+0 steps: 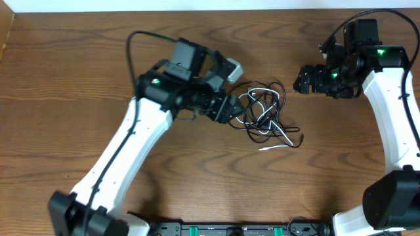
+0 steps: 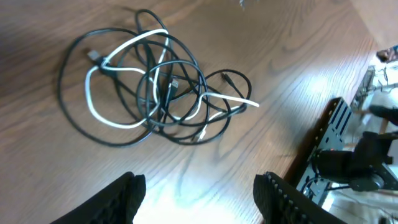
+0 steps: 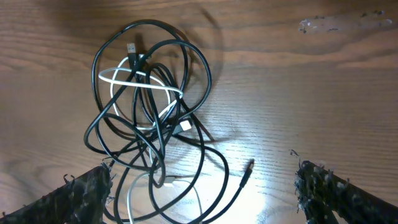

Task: Untangle cables

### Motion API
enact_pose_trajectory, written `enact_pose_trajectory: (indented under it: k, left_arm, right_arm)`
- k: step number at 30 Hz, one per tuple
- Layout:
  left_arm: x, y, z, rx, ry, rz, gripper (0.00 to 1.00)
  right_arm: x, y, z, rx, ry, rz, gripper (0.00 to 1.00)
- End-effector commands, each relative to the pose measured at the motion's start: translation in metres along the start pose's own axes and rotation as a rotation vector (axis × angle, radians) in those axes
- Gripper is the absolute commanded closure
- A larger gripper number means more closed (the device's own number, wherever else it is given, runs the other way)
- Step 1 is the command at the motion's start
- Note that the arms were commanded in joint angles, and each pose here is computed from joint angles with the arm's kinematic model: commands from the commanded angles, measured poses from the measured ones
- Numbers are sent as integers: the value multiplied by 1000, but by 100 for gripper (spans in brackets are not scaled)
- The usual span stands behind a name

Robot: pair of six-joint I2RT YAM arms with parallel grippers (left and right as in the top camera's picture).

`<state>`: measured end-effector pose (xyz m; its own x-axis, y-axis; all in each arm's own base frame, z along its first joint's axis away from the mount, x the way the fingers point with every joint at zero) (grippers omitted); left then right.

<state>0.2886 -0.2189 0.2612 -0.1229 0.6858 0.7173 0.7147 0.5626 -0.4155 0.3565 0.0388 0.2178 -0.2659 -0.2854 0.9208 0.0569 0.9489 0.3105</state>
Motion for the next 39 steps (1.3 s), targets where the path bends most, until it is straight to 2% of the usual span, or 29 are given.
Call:
enact_pose_trajectory:
  k: [1, 3, 11, 13, 18, 22, 36, 39]
  left_arm:
    - [-29, 1, 1, 52, 44, 36, 40]
    - [-39, 5, -3, 105, 38, 37, 41]
    - [-80, 28, -8, 561, 55, 38, 41]
    - [-96, 26, -4, 619, 103, 121, 42]
    - [-115, 22, 5, 667, 183, 260, 43]
    - [-123, 25, 8, 709, 204, 262, 43]
    - [-139, -1, -6, 676, 174, 316, 43]
    - [-143, -3, -7, 681, 169, 290, 43]
  right_arm:
    - [9, -3, -4, 14, -31, 32, 7]
    - [9, -5, -4, 13, -31, 45, 7]
    - [10, -16, -4, 8, -36, 132, 7]
    - [11, -24, -3, -18, -38, 180, 6]
    - [15, -36, -5, -53, -43, 192, 6]
    - [16, -42, -5, -68, -46, 195, 6]
    - [16, -42, -5, -68, -45, 196, 6]
    - [16, -42, -5, -68, -45, 196, 6]
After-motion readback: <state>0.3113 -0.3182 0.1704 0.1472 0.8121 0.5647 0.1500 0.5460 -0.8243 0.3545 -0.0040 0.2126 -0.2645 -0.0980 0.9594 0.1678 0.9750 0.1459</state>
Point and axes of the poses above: each gripper's point midway between its finger pads, its own x axis back along the fingers, its own y axis along the line the jaws close on, z = x × y, the point moved 5 cm from there along x, back along the fingers, and after that the axes turned 3 degrees about -x, right-handed, at the moved point
